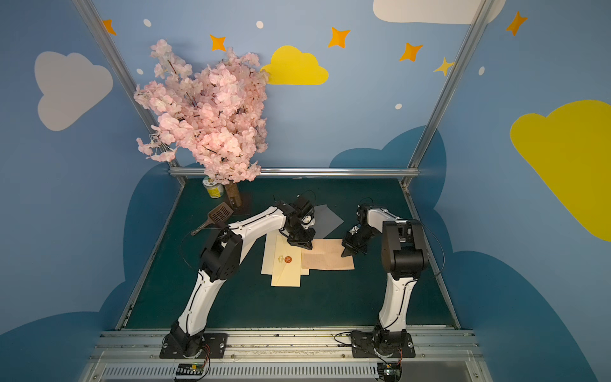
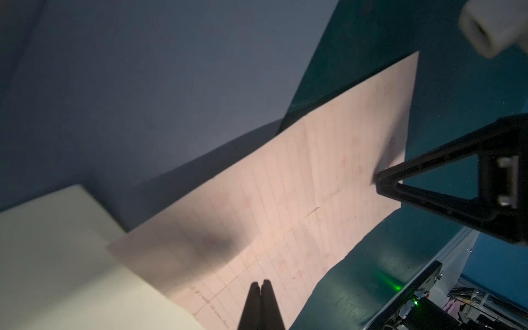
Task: Fold the letter paper in half and place it into the envelope
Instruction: Fold the letter paper at the center of the board.
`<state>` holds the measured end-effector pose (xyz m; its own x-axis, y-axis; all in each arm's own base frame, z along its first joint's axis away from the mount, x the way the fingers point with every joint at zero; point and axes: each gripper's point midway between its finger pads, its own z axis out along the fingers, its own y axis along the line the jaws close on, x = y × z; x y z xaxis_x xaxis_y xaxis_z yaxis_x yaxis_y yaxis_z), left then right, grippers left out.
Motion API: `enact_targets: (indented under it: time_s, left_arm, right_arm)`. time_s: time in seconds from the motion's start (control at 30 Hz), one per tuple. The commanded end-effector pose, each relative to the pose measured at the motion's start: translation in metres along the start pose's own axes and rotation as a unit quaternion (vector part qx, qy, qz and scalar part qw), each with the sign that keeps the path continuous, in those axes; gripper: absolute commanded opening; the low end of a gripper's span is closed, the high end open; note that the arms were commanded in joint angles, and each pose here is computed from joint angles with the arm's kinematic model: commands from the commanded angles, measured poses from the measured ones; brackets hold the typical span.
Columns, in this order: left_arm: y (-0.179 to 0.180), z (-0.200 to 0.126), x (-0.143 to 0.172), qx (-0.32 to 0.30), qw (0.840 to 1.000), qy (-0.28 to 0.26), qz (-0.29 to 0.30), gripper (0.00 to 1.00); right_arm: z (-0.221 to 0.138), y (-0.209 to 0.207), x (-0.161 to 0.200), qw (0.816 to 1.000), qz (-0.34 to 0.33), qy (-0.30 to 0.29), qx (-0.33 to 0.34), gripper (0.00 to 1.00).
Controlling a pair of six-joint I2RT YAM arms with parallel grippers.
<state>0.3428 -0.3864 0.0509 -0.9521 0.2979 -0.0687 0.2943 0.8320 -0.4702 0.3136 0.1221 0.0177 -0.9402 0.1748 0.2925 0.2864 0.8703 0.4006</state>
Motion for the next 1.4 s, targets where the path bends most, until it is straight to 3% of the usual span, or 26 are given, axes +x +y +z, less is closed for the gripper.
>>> enact_targets:
  time_s: [0.0, 0.13, 0.33, 0.53, 1.03, 1.37]
  left_arm:
    - [-0.024, 0.000, 0.005, 0.015, 1.000, 0.006, 0.017, 0.03]
    - [-0.016, -0.004, 0.015, -0.013, 1.000, 0.016, 0.013, 0.03]
    - [0.038, -0.028, 0.030, -0.088, 0.996, 0.004, -0.031, 0.03]
    - [0.065, -0.032, 0.028, -0.093, 0.994, -0.004, -0.056, 0.03]
    - [0.069, 0.006, 0.024, -0.086, 0.995, 0.026, -0.050, 0.03]
    - [0.039, 0.009, 0.021, -0.031, 0.999, 0.016, -0.041, 0.03]
  right_arm:
    - [0.002, -0.001, 0.003, 1.000, -0.001, 0.011, 0.012, 0.00]
    - [0.002, -0.003, 0.005, 1.000, -0.001, 0.010, 0.012, 0.00]
    - [0.006, -0.003, 0.009, 1.000, 0.003, 0.012, 0.007, 0.00]
    - [0.008, -0.002, 0.011, 1.000, 0.002, 0.014, 0.011, 0.00]
    - [0.015, 0.001, 0.016, 1.000, -0.001, 0.022, 0.016, 0.00]
    - [0.018, 0.004, 0.017, 1.000, -0.002, 0.025, 0.016, 0.00]
